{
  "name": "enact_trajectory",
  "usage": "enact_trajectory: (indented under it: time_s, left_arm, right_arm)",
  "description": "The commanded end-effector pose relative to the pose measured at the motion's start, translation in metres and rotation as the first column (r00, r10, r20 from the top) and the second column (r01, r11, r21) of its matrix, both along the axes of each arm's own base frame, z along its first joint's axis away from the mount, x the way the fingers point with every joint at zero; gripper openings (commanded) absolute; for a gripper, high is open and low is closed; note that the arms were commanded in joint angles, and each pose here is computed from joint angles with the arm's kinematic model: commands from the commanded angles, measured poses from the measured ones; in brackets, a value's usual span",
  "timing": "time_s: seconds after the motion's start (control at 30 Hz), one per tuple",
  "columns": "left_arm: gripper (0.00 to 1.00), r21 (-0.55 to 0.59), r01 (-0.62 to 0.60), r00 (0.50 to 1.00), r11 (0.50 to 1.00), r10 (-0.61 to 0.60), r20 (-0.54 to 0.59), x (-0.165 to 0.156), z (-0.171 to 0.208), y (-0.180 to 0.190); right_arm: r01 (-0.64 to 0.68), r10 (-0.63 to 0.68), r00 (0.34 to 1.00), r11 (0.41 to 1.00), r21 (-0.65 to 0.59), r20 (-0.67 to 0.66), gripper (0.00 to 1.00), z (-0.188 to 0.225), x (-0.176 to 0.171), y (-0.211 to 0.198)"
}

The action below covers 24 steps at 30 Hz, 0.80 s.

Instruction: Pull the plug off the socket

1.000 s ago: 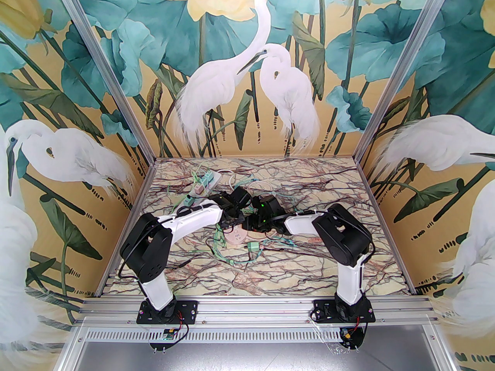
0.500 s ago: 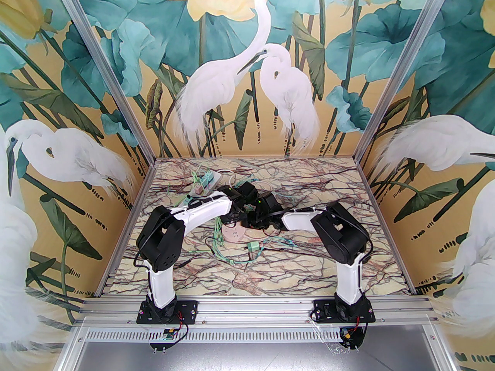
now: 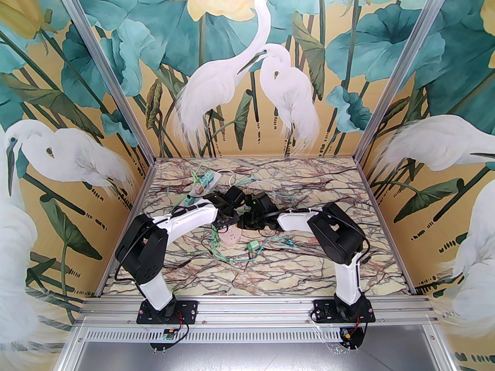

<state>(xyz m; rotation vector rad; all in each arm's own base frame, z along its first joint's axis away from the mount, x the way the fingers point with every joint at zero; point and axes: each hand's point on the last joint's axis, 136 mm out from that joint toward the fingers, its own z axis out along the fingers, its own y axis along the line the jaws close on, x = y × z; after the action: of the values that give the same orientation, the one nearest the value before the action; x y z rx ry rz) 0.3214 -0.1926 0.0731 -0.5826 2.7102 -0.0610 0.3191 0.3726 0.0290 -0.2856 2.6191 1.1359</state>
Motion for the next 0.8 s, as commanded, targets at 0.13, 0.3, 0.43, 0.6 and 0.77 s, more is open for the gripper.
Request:
enact_trajectory:
  time_s: [0.13,0.3,0.43,0.6,0.77]
  left_arm:
    - [0.16,-0.116,0.134,0.991,0.984,-0.136,-0.013,0.005,0.009,-0.067]
    - [0.15,0.0,0.222,0.972,0.975,-0.221,-0.074,-0.004,-0.006,-0.082]
    - [0.15,-0.028,0.222,0.972,0.975,-0.223,-0.073,-0.006,-0.01,-0.086]
    - [0.14,-0.1,0.175,0.984,0.979,-0.178,-0.019,0.0,0.007,-0.08]
    - [0.14,-0.293,0.067,0.997,0.954,-0.053,0.056,0.006,0.028,-0.057]
  right_arm:
    - [-0.042,-0.028,0.979,0.941,-0.334,-0.203,0.22,-0.103,-0.06,-0.049]
    - [-0.05,-0.021,0.98,0.937,-0.345,-0.199,0.22,-0.103,-0.061,-0.048]
    - [-0.052,-0.02,0.98,0.936,-0.349,-0.2,0.22,-0.104,-0.061,-0.048]
    - [-0.05,-0.023,0.98,0.934,-0.353,-0.2,0.22,-0.105,-0.06,-0.048]
    - [-0.051,-0.024,0.979,0.932,-0.358,-0.201,0.22,-0.107,-0.061,-0.049]
